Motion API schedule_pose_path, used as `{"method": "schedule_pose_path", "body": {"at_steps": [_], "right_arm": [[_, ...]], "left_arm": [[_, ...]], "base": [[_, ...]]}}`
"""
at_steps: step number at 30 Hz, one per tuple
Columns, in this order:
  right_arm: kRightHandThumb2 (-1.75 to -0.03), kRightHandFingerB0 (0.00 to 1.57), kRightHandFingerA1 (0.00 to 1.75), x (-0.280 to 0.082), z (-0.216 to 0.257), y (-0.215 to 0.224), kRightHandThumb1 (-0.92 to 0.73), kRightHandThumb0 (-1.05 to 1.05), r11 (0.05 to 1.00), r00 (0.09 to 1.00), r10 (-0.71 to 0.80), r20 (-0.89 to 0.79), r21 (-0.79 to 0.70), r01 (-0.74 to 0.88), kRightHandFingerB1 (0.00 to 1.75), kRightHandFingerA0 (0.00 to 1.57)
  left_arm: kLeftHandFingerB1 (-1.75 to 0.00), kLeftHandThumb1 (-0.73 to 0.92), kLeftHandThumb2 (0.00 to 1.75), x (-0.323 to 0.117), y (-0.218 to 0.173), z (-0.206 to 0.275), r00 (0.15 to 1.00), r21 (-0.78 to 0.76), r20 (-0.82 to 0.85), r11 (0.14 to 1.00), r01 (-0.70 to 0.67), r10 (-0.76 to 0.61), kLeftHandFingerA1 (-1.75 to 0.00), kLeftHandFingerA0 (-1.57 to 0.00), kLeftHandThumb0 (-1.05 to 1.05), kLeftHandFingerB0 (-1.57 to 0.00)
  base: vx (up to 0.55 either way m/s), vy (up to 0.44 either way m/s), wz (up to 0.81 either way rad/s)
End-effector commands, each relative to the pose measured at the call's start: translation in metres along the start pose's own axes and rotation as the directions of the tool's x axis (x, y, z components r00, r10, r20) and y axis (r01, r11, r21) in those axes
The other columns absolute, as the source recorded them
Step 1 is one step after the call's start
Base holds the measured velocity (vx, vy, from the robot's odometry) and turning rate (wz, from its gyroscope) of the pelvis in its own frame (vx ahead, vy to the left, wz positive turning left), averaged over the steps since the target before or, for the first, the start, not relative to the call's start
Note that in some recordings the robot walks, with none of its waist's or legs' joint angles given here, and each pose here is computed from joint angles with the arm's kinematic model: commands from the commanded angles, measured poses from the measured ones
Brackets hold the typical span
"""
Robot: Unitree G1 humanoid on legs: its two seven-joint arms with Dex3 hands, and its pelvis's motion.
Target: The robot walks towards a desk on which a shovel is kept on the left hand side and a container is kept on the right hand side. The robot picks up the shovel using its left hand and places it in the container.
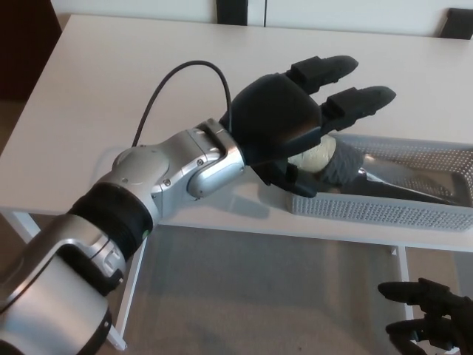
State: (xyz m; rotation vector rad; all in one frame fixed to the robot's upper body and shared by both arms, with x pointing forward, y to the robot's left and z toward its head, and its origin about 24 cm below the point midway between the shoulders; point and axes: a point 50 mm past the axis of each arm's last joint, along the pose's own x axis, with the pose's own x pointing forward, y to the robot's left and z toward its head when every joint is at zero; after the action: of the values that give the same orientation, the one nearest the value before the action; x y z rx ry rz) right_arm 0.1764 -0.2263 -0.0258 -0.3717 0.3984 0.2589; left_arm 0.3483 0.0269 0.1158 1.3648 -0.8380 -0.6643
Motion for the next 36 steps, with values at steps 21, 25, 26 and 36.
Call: {"method": "schedule_pose_path", "body": {"at_steps": [21, 25, 26, 36], "right_arm": [[-0.6, 0.46, 0.43, -0.017, -0.025, 0.001, -0.66, -0.42, 1.0, 0.996, -0.01, -0.089, -0.025, 0.008, 0.37, 0.64], [-0.6, 0.44, 0.41, -0.023, -0.033, 0.005, -0.65, -0.44, 1.0, 0.994, -0.019, -0.106, -0.001, 0.019, 0.37, 0.58], [-0.82, 0.39, 0.53, -0.026, -0.035, 0.006, -0.53, -0.52, 1.0, 0.993, -0.022, -0.113, -0.008, 0.022, 0.49, 0.49], [-0.59, 0.42, 0.39, -0.03, -0.043, 0.005, -0.64, -0.45, 0.999, 0.988, -0.049, -0.148, -0.021, 0.046, 0.35, 0.51]], "left_arm": [[-0.06, 0.47, 0.88, -0.142, 0.217, 0.048, 0.896, -0.228, 0.135, 0.893, -0.388, 0.423, 0.0, 0.0, -0.84, 0.0], [-0.08, 0.5, 0.88, -0.205, 0.176, 0.052, 0.936, -0.392, 0.033, 0.866, -0.31, 0.35, 0.0, 0.0, -0.86, 0.0], [-0.1, 0.49, 0.87, -0.218, 0.162, 0.054, 0.947, -0.471, -0.01, 0.834, -0.287, 0.321, 0.0, 0.0, -0.84, 0.0], [-0.18, 0.5, 0.91, -0.327, 0.078, 0.089, 0.95, -0.648, -0.311, 0.722, -0.243, 0.041, -0.2, -0.02, -0.82, -0.06]], "base": [[0.0, 0.0, 0.0], [0.0, 0.0, 0.0], [0.0, 0.0, 0.0], [0.0, 0.0, 0.0]]}}
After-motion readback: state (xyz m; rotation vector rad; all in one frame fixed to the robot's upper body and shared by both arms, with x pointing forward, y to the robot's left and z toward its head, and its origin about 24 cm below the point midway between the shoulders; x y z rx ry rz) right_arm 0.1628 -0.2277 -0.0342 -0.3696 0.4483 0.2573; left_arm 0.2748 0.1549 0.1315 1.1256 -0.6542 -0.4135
